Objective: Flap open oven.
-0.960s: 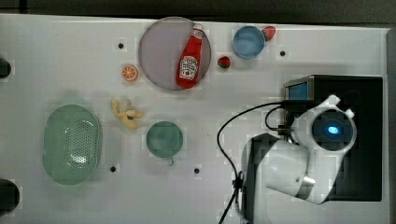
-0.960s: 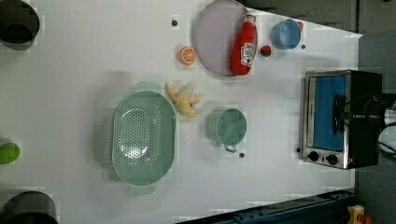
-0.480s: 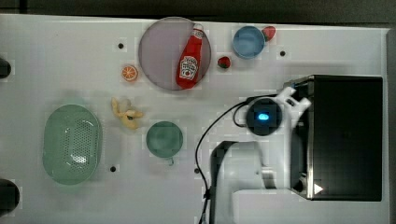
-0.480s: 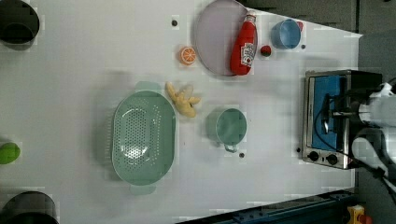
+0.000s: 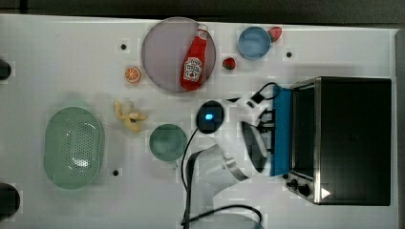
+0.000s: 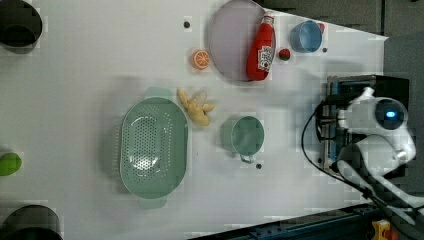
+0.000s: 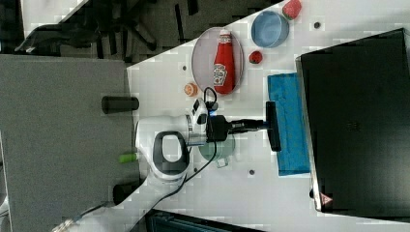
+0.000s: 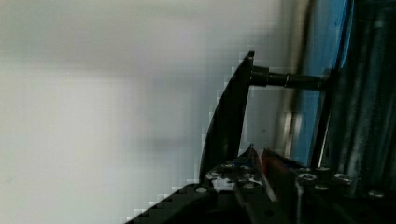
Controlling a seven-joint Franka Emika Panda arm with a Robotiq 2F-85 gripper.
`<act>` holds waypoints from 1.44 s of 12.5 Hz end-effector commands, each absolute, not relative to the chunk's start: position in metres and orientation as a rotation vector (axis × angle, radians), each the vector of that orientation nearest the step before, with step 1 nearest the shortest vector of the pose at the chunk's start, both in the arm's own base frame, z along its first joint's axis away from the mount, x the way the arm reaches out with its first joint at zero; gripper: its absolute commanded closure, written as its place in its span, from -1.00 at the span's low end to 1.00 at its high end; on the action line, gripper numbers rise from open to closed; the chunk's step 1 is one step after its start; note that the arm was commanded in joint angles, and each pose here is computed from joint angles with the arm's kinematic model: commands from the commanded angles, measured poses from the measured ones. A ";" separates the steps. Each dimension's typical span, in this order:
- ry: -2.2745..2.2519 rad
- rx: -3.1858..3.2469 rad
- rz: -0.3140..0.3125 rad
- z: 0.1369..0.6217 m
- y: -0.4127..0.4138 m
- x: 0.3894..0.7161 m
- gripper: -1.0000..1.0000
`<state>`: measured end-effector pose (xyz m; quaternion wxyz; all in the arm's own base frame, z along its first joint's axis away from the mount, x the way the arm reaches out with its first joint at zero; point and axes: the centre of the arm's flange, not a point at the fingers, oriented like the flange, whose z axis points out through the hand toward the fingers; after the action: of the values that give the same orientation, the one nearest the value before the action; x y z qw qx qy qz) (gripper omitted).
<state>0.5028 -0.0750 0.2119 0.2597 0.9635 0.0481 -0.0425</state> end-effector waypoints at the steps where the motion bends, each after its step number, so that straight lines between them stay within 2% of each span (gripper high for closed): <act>1: -0.088 2.521 -0.067 0.173 -0.047 0.496 0.65; 3: -0.080 2.452 -0.038 0.145 -0.029 0.494 0.65; 5: -0.013 2.432 -0.057 0.121 -0.017 0.491 0.65; 7: 0.002 2.440 -0.053 0.115 -0.012 0.492 0.65; 9: -0.005 2.469 -0.019 0.121 -0.009 0.497 0.65; 11: -0.068 2.507 0.053 0.148 -0.010 0.509 0.65; 14: -0.408 2.616 0.150 0.216 -0.012 0.529 0.65; 18: -0.849 2.718 0.208 0.300 -0.011 0.537 0.65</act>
<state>0.5315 -0.0017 0.2833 0.1568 0.9549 -0.2447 0.0610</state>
